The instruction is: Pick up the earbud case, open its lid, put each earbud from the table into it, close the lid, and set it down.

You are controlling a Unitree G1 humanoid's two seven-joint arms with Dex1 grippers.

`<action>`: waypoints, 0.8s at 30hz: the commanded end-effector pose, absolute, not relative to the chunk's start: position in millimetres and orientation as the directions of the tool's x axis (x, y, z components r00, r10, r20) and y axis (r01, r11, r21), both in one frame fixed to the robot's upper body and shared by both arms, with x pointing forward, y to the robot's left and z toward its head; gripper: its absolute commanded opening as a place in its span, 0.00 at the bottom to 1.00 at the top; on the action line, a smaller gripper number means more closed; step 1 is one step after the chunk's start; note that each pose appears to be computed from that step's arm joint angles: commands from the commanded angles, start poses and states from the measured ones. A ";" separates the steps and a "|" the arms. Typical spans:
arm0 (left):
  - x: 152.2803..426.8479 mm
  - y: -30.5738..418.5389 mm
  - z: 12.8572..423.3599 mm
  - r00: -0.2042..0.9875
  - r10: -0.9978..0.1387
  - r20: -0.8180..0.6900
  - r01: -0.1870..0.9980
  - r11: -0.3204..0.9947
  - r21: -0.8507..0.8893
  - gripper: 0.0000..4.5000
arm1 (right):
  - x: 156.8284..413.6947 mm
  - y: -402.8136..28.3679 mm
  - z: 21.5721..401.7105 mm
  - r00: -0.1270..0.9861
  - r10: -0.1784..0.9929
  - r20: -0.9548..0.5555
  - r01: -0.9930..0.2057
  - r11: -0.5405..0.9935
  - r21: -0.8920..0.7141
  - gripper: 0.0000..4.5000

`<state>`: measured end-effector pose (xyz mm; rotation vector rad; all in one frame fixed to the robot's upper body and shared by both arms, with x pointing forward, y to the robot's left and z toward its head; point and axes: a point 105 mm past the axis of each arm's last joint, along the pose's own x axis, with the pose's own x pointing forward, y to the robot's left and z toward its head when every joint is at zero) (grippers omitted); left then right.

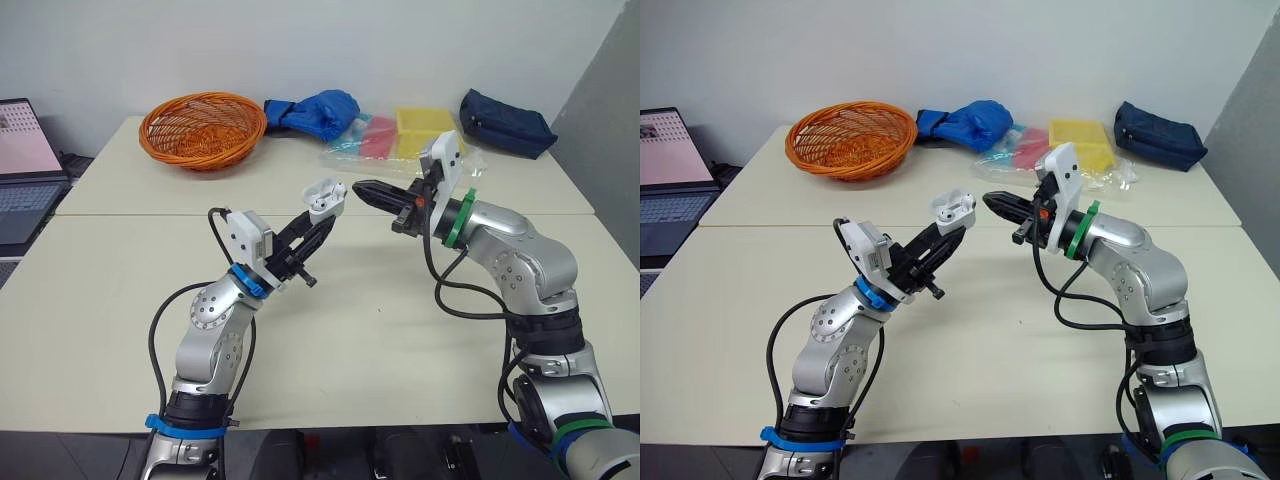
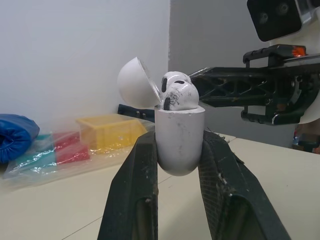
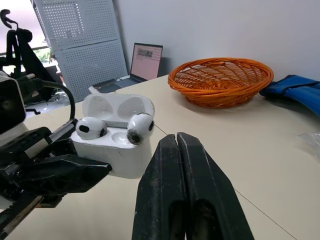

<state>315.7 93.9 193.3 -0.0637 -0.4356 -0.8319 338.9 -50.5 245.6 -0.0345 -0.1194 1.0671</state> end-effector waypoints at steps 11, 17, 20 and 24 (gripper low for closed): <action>310.5 91.7 206.6 0.560 -0.700 0.442 0.723 0.674 0.153 0.16 | 325.5 -39.9 250.5 0.407 0.910 0.081 -0.900 0.415 -0.133 0.01; 310.5 91.4 206.2 0.561 -0.700 0.442 0.723 0.674 0.150 0.16 | 335.5 -51.2 248.7 0.458 0.885 0.078 -0.875 0.465 -0.132 0.01; 310.5 90.7 206.3 0.560 -0.700 0.444 0.724 0.673 0.148 0.16 | 345.1 -60.2 247.9 0.500 0.863 0.076 -0.853 0.506 -0.129 0.01; 310.5 90.4 206.6 0.559 -0.699 0.446 0.725 0.673 0.147 0.16 | 350.4 -63.7 249.7 0.518 0.852 0.080 -0.841 0.524 -0.133 0.01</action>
